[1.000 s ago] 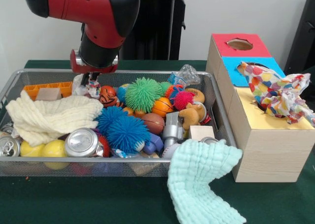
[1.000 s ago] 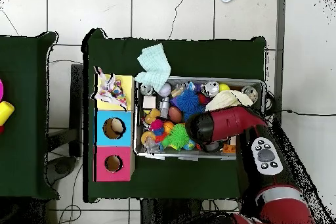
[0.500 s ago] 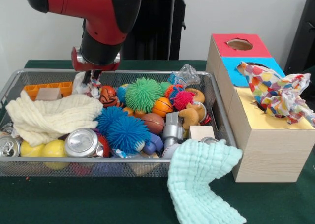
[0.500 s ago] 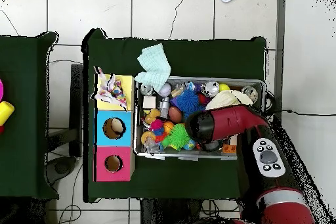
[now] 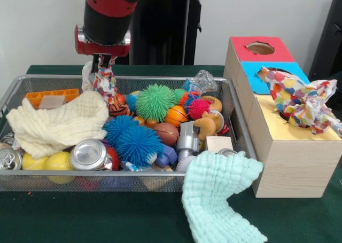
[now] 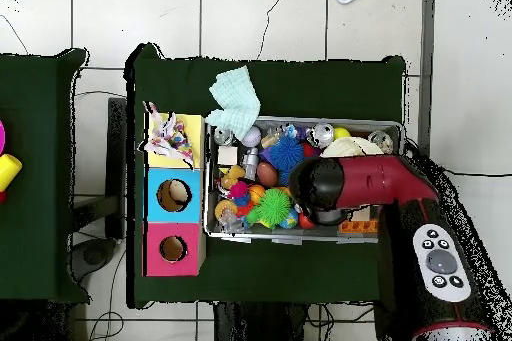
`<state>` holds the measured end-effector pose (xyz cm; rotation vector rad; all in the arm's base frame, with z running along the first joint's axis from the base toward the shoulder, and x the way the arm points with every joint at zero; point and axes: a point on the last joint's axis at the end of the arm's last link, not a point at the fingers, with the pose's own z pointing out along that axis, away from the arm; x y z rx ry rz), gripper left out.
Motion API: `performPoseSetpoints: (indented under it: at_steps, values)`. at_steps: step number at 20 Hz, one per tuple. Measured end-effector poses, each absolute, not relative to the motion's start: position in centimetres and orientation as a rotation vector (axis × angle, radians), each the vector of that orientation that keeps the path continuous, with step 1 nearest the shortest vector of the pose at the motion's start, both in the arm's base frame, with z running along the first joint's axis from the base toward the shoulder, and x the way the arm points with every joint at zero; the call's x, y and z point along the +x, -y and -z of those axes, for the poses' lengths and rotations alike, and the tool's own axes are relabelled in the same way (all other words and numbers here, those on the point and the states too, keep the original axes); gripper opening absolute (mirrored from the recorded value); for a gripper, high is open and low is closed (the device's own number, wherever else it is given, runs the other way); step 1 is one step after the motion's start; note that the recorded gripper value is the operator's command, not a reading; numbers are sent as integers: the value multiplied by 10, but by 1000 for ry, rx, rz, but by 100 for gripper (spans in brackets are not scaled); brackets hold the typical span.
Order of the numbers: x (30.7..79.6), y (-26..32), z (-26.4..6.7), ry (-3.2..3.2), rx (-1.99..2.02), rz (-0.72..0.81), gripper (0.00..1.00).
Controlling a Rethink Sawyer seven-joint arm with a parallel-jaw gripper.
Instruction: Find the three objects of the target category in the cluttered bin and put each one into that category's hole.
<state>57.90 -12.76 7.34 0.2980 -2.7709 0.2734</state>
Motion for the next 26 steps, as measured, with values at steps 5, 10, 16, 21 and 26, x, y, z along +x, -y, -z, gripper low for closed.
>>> performPoseSetpoints:
  at_steps: [5,10,16,21,26]
  values:
    - [598,116,-98,2831,266,-236,0]
    - [608,106,-106,2856,256,-199,0]
    - [613,94,-118,2855,241,-155,0]
    - [614,84,-135,2818,225,-126,0]
    - [613,73,-152,2772,213,-96,0]
